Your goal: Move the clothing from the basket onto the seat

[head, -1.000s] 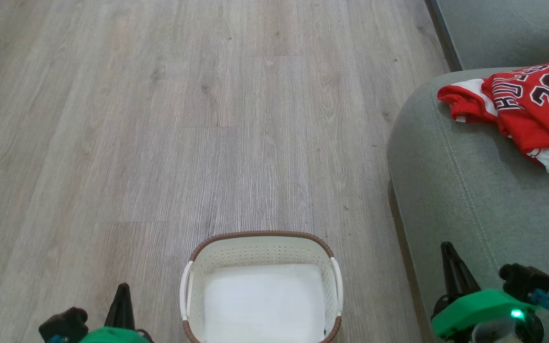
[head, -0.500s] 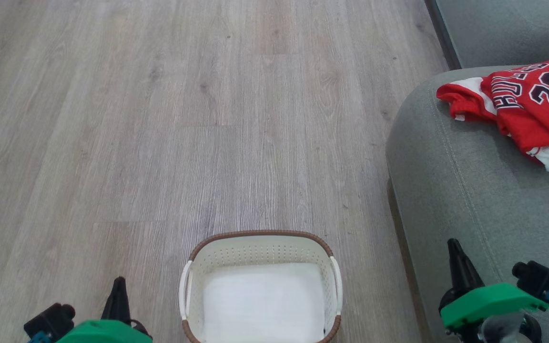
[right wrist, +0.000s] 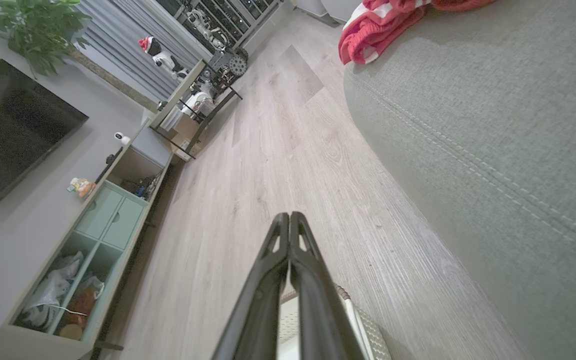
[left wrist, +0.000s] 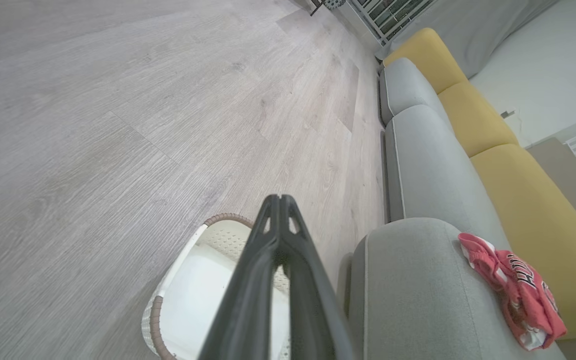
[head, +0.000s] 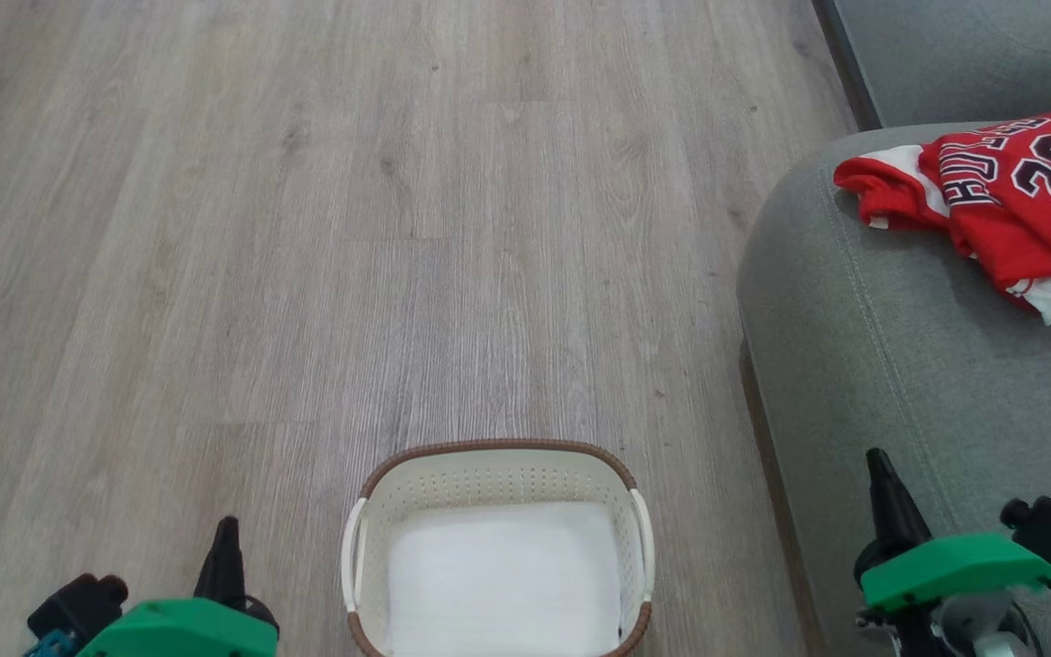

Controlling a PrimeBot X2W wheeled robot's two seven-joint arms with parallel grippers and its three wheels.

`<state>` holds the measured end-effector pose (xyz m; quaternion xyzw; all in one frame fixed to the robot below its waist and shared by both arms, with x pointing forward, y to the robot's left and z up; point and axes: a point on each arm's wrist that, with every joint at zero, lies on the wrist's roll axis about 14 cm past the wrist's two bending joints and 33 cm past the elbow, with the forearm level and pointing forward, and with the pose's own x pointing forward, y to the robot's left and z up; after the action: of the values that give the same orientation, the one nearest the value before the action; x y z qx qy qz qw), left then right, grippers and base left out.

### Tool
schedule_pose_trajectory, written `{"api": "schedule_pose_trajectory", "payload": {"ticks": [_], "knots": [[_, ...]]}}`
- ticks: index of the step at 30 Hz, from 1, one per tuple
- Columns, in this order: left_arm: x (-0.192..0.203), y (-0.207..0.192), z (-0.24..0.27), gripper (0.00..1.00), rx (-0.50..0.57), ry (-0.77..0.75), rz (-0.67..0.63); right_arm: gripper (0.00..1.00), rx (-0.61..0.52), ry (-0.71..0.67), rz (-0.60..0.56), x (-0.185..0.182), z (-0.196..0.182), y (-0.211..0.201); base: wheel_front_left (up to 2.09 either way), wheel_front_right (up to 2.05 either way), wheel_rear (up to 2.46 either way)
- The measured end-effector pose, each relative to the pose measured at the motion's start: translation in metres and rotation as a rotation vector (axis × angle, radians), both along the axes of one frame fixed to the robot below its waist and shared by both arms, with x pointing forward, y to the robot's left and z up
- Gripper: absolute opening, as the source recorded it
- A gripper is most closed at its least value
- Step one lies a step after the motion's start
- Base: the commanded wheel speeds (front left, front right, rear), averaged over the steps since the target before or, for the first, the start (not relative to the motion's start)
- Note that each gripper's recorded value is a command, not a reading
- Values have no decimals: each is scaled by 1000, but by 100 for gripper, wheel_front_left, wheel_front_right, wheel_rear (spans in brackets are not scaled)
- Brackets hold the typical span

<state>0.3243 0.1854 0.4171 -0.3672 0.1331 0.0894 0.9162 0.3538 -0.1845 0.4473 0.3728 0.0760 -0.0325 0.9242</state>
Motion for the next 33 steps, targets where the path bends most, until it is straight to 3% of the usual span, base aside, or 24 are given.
{"api": "schedule_pose_trajectory", "payload": {"ticks": [33], "knots": [[22, 1, 19, 0, -371, -69, 57, 0, 364, -5, -85, 6, 7, -12, 0, 0, 0]]}}
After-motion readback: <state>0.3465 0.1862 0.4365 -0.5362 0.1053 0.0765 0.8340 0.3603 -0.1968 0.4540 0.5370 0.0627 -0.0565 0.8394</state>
